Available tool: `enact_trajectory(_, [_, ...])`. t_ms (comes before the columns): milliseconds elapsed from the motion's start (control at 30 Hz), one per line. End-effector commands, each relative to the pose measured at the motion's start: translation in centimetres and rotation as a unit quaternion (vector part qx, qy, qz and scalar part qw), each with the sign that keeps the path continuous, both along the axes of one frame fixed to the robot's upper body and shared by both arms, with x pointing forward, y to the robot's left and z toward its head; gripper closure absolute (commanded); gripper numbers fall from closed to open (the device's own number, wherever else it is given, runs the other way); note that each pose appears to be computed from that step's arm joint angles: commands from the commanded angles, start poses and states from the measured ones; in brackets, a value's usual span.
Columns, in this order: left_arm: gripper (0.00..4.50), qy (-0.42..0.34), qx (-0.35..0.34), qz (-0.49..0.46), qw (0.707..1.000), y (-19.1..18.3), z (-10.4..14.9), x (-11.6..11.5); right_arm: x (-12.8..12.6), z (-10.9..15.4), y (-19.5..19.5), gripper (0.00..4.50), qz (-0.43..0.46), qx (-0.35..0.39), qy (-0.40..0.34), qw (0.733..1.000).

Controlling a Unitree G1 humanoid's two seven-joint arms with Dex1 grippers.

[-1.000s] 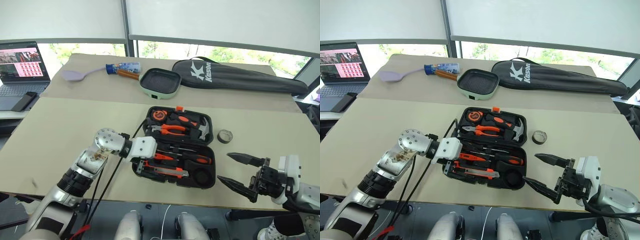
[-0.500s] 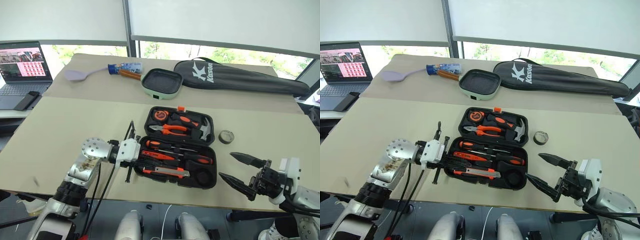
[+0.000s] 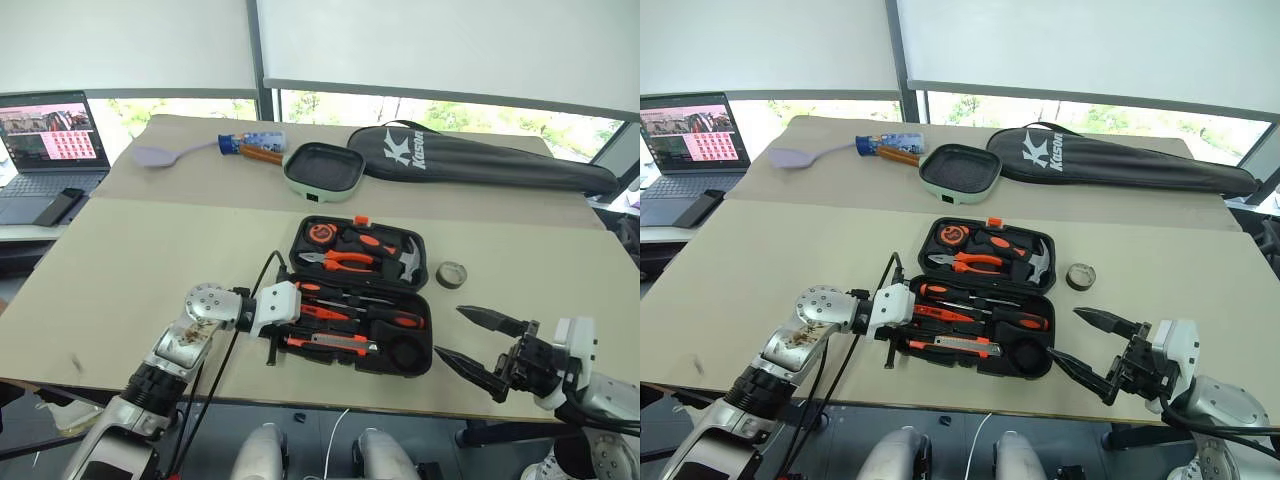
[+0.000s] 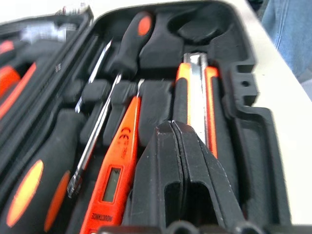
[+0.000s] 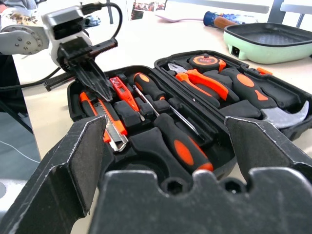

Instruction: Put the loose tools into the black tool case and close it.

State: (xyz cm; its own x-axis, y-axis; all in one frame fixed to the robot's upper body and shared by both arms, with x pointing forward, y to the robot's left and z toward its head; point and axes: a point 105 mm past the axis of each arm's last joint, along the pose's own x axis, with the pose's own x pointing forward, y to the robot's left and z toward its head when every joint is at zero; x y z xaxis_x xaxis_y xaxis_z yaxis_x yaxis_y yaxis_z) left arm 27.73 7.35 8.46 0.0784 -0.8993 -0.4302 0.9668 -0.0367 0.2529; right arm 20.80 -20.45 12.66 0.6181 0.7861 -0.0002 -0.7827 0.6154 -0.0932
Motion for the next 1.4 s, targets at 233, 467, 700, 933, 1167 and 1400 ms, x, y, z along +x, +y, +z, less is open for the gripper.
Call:
enact_trajectory(233, [4.44,0.027,-0.011,0.001,1.000,-0.7,-1.3,-0.7,0.0,1.4,-0.1,0.00,-0.012,-0.010,-0.033,0.999])
enact_trajectory(467, [2.59,-0.003,-0.206,0.062,0.976,1.6,5.6,0.7,-0.7,2.8,-3.6,0.00,-0.082,-0.020,-0.050,0.995])
enact_trajectory(700, [0.21,0.009,-0.229,0.135,0.964,9.1,5.4,-1.2,-4.6,0.8,-9.9,0.00,-0.213,-0.078,-0.032,0.973])
enact_trajectory(933, [0.04,-0.001,-0.224,0.232,0.946,15.2,4.8,-1.8,-7.9,-1.2,-13.1,0.00,-0.283,-0.121,-0.007,0.951])
enact_trajectory(1167, [0.04,0.000,-0.246,0.178,0.953,12.4,6.3,-2.1,0.0,2.0,-9.5,0.00,-0.157,-0.174,-0.010,0.972])
enact_trajectory(1400, [0.04,0.008,-0.237,0.142,0.961,10.2,6.7,-2.2,7.7,2.6,-6.4,0.00,-0.069,-0.296,0.066,0.950])
